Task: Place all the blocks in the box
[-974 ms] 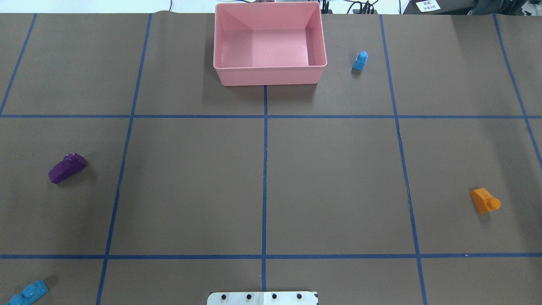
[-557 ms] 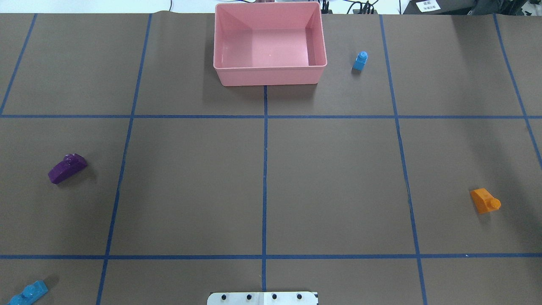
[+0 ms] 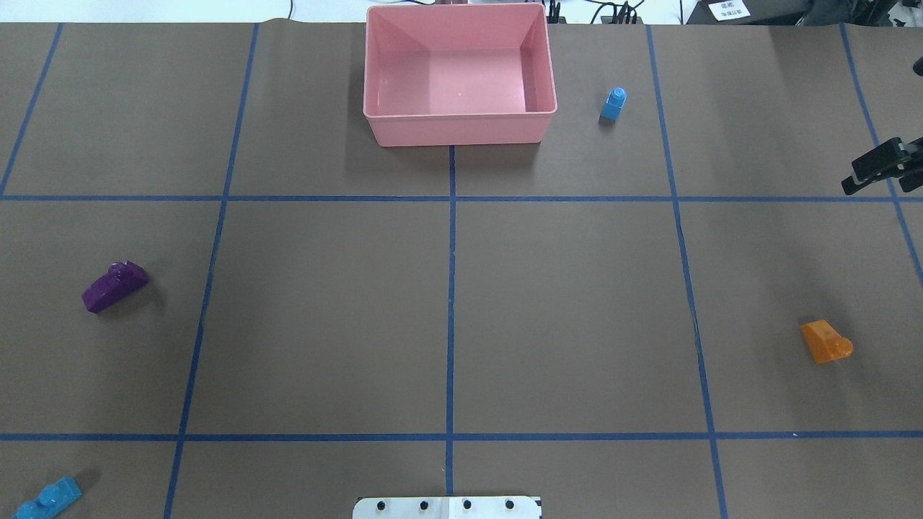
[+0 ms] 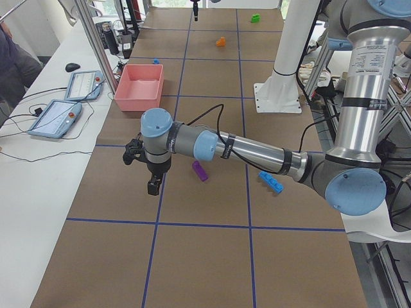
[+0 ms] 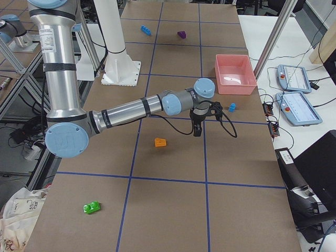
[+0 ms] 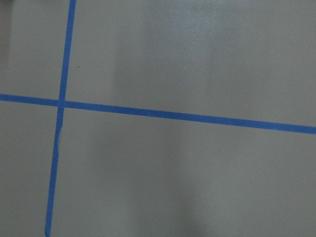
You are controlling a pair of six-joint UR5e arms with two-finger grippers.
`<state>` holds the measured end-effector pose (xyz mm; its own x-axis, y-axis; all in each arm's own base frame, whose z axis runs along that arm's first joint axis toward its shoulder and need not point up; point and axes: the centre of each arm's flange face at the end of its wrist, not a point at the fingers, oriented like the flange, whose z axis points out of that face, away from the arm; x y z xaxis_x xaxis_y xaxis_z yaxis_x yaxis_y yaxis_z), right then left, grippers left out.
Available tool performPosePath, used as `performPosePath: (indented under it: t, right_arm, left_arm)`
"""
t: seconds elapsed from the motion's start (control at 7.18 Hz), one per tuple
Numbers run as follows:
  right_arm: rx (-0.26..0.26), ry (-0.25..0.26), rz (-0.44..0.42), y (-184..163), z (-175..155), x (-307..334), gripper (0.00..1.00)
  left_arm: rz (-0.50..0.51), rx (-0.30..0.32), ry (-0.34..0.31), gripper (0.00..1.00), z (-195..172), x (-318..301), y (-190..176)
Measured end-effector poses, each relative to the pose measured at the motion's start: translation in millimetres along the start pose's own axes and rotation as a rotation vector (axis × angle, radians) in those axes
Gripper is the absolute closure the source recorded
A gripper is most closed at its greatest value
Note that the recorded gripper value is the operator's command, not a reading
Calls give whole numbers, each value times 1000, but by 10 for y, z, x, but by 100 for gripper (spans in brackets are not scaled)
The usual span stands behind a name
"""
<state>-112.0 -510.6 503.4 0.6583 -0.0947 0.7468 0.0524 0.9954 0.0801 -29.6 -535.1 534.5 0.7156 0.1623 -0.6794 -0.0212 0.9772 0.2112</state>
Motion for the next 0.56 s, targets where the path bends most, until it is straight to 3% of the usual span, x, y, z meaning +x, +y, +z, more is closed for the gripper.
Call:
performPosePath:
  t: [0.28, 0.56]
  right_arm:
    - [18, 12, -8, 348, 430, -96, 0]
    - [-22, 8, -22, 679, 747, -168, 0]
  left_arm:
    - [-18, -11, 8, 0, 97, 140, -36]
    - [-17, -9, 9, 0, 104, 171, -42]
